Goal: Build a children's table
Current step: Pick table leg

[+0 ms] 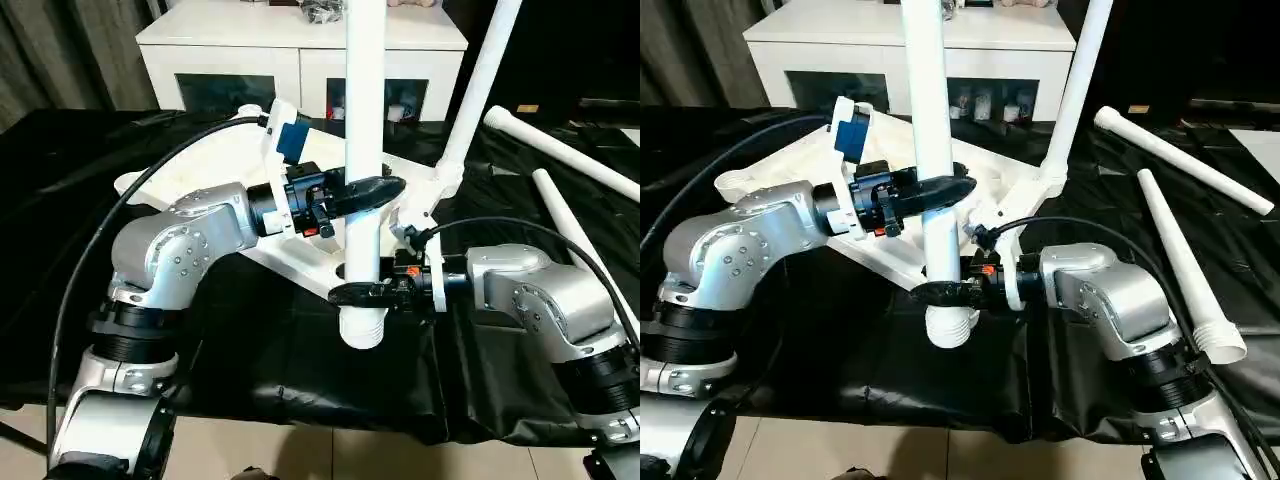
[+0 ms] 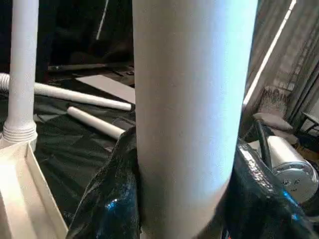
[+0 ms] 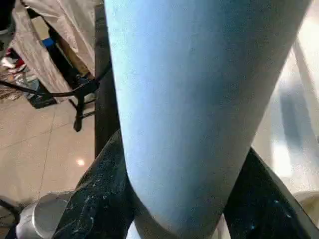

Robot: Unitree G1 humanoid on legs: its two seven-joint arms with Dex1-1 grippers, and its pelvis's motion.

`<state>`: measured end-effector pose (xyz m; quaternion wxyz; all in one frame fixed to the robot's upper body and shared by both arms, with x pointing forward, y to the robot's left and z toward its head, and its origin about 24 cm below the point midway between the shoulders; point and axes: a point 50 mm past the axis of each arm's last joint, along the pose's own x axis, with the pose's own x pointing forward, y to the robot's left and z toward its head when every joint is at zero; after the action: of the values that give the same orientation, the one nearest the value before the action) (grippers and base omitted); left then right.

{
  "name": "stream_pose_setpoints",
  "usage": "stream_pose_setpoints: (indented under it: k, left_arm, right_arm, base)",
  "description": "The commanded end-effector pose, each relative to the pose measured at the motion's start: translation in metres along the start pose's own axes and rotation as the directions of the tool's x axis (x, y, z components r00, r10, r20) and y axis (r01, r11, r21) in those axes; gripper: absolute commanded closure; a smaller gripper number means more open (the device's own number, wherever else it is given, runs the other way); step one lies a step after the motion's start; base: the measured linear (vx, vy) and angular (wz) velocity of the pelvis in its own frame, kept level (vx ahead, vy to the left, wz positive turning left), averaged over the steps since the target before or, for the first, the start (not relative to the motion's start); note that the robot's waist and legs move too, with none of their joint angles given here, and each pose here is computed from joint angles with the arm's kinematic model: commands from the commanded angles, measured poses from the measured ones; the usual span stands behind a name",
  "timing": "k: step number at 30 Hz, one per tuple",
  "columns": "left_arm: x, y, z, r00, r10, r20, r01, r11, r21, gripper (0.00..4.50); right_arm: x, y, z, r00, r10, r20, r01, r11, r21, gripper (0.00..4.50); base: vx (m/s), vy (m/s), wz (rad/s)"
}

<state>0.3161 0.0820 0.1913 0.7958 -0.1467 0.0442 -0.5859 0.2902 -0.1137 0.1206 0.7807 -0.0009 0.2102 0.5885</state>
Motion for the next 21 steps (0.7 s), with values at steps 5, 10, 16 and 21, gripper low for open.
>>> stream_pose_setpoints:
  k: [5, 10, 16, 21]
  left_arm:
    - [-0.011, 0.01, 0.012, 0.998, 0.052, 0.035, -0.055, 0.996, 0.066, 1.58]
    - [-0.023, 0.031, 0.007, 0.992, 0.128, -0.01, -0.122, 0.961, 0.249, 1.19]
    - [-0.038, 0.057, -0.057, 0.825, 0.22, -0.52, 0.099, 0.85, 0.517, 1.09]
    - [-0.044, 0.071, -0.082, 0.709, 0.215, -0.672, 0.254, 0.811, 0.527, 1.09]
  right_arm:
    - [-0.018, -0.025, 0.009, 0.949, -0.292, 0.119, 0.288, 0.956, 0.052, 2.65]
    - [-0.031, -0.039, 0.009, 0.873, -0.461, 0.162, 0.453, 0.888, 0.084, 2.65]
    - [-0.046, -0.044, 0.0, 0.823, -0.557, 0.112, 0.56, 0.828, 0.006, 2.65]
    - [-0.052, -0.032, -0.002, 0.847, -0.519, 0.112, 0.525, 0.851, -0.028, 2.65]
  base:
    - [0.0, 0.0, 0.0]
    - [0.0, 0.0, 0.0]
    - [0.0, 0.0, 0.0]
    - [0.0, 0.0, 0.0]
